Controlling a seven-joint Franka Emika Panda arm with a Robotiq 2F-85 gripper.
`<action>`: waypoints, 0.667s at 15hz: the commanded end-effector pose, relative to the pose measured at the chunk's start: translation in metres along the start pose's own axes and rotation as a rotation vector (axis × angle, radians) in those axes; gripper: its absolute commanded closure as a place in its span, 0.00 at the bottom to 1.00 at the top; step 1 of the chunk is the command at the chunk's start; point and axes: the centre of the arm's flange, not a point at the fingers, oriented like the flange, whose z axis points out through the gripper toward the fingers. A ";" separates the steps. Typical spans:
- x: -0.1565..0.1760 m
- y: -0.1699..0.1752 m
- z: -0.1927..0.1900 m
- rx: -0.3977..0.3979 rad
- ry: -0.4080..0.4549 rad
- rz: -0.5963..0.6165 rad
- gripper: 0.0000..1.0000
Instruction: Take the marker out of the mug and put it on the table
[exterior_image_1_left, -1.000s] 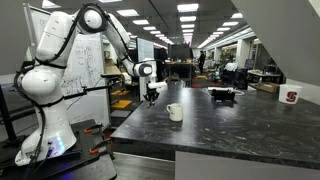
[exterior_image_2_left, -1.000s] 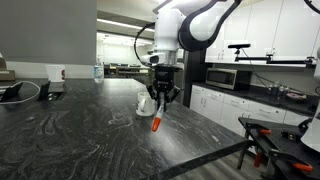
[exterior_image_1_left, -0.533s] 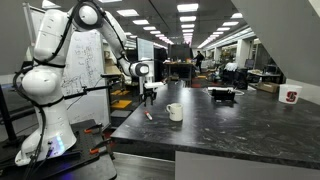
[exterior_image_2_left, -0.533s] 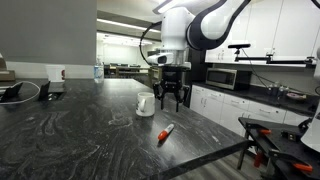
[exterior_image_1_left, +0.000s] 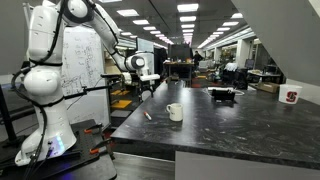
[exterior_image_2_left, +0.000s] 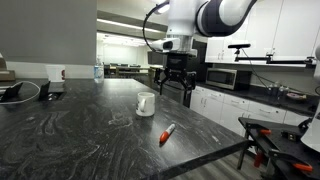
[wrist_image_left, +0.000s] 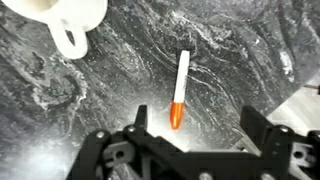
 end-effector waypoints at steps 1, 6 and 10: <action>-0.001 -0.011 -0.017 -0.008 -0.012 0.002 0.00; 0.011 -0.011 -0.026 -0.023 -0.010 -0.005 0.00; 0.024 -0.016 -0.027 -0.030 -0.019 -0.017 0.00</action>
